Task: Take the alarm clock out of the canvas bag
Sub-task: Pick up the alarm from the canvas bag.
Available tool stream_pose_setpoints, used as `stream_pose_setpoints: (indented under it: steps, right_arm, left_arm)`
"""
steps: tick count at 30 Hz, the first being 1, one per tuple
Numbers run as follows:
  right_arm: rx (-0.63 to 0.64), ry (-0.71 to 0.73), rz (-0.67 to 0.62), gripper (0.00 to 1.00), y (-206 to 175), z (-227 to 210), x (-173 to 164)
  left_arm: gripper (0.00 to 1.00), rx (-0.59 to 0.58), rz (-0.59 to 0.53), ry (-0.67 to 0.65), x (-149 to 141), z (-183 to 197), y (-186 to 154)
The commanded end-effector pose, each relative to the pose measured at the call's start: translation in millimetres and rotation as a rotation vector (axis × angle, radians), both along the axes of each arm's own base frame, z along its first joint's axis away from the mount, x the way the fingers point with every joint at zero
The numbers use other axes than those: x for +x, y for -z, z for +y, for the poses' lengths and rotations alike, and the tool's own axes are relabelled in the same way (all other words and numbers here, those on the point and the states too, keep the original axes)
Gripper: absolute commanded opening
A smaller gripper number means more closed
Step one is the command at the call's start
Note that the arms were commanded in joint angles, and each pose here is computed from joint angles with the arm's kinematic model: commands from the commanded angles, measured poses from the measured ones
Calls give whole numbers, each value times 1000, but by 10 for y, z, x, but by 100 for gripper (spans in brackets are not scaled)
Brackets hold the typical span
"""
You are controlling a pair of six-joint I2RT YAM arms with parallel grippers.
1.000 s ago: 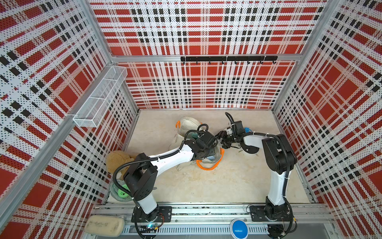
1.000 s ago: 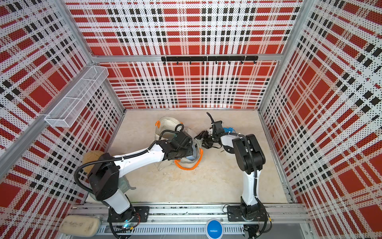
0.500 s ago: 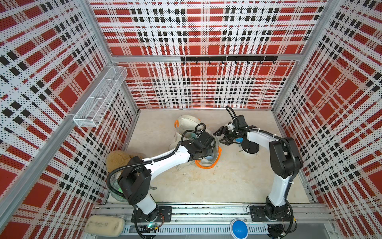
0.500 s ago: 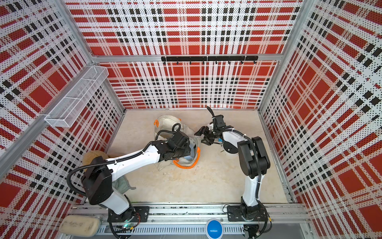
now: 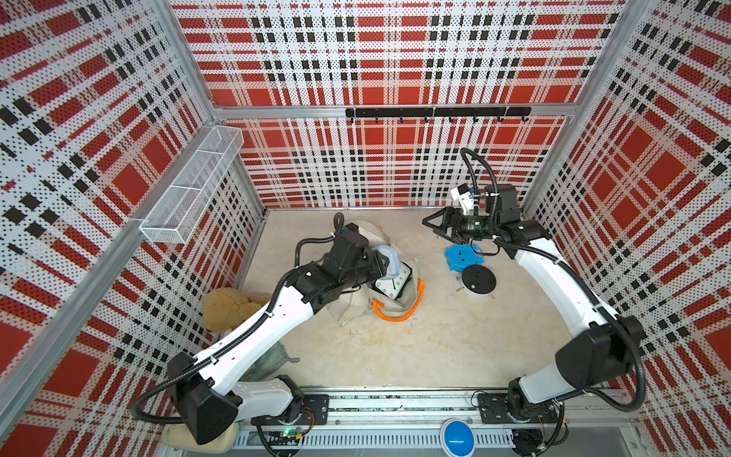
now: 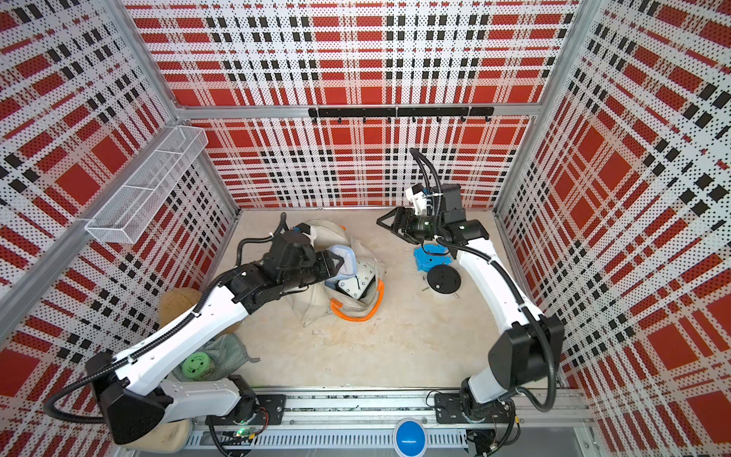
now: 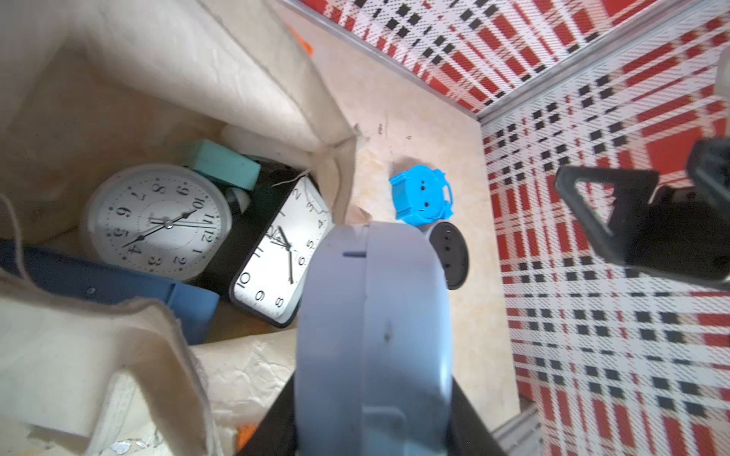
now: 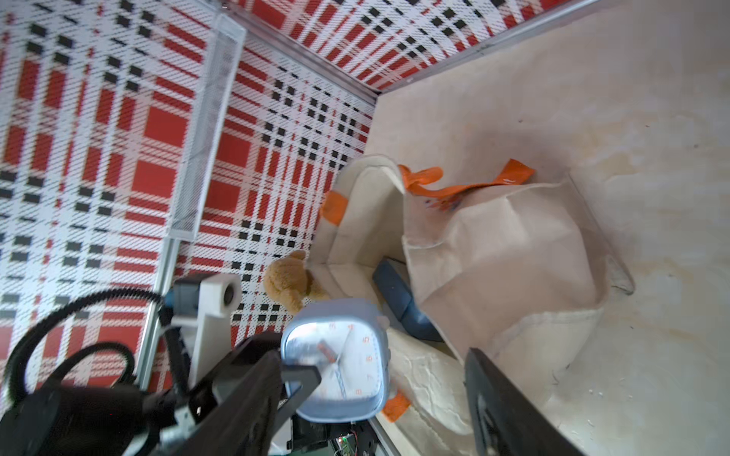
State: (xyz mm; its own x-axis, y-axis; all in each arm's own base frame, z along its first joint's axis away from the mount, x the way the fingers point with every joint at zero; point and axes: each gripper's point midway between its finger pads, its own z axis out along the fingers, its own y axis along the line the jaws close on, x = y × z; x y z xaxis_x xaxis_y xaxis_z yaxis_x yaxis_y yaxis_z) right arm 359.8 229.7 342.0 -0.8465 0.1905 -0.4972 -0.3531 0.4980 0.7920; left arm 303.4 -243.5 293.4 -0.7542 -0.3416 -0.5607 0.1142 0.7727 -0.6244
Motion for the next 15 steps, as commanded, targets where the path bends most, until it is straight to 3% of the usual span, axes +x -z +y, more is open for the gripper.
stream_pose_setpoints:
  steps: [1,8,11,15]
  right_arm:
    - [92,-120,-147,77,-387,51,-401]
    - [195,-219,-200,78,-580,37,-885]
    - [218,-226,-220,80,-625,34,-928]
    - [273,-259,-245,83,-781,75,-918]
  left_arm:
    - [20,-165,-140,138,-37,-106,-786]
    - [19,-504,-165,358,-35,-532,-1533]
    - [19,-603,-146,397,-22,-671,-1661]
    - [19,-640,-115,434,-23,-839,-1674]
